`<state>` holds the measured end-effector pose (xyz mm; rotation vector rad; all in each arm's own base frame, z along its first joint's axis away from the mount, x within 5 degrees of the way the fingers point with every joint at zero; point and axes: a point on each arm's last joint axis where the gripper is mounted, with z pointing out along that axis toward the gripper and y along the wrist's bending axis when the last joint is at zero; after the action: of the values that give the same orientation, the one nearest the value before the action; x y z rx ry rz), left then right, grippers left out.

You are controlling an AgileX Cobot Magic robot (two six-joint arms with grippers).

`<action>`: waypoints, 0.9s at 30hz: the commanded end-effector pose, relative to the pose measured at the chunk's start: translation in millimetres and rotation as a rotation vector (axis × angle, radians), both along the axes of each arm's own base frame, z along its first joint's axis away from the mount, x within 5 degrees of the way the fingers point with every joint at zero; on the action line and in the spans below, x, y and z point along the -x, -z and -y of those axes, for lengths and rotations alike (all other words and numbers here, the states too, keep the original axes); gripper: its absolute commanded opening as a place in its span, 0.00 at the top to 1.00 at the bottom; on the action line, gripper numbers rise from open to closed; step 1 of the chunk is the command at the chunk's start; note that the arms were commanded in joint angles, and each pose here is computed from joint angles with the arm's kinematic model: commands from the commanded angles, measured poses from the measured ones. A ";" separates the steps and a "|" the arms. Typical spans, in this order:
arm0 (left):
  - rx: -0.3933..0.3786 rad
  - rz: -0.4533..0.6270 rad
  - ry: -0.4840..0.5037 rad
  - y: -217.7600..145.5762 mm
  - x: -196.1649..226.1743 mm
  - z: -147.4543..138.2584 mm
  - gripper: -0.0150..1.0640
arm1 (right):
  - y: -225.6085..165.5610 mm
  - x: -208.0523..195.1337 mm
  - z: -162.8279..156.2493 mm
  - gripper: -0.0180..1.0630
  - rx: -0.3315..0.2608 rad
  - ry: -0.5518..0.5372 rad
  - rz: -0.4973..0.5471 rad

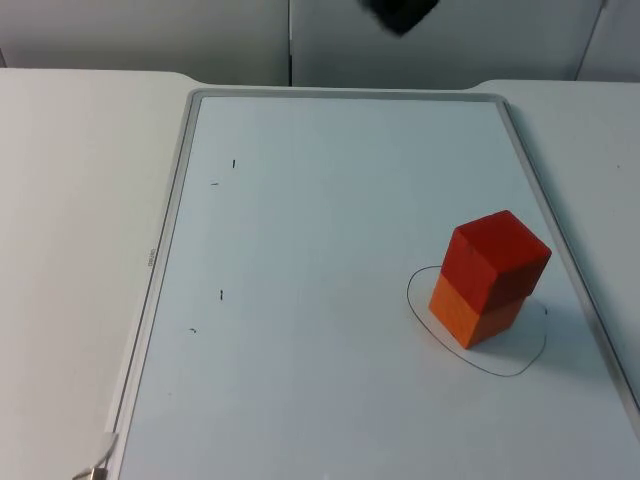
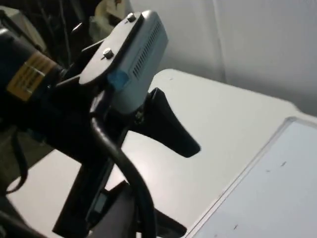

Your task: Pick up one cube with the left hand and another cube with the right hand. First place the cube in the right hand at the target position, then stack the cube in the left hand on top.

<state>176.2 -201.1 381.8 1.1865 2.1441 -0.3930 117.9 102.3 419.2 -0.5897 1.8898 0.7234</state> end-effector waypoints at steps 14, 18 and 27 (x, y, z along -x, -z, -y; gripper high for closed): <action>0.214 0.181 -0.194 8.3 107.2 -135.5 0.21 | 51.0 33.6 41.4 0.05 0.217 0.085 0.257; 0.277 0.218 -0.200 1.6 120.0 -148.7 0.21 | 49.9 38.0 43.6 0.05 0.202 0.089 0.255; 0.208 0.147 -0.216 9.4 125.5 -154.8 0.21 | 50.7 43.5 46.0 0.05 0.220 0.075 0.257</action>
<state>52.1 -47.1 373.8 0.8326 2.0091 -0.4016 77.4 57.5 369.2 -0.6994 1.7541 0.3763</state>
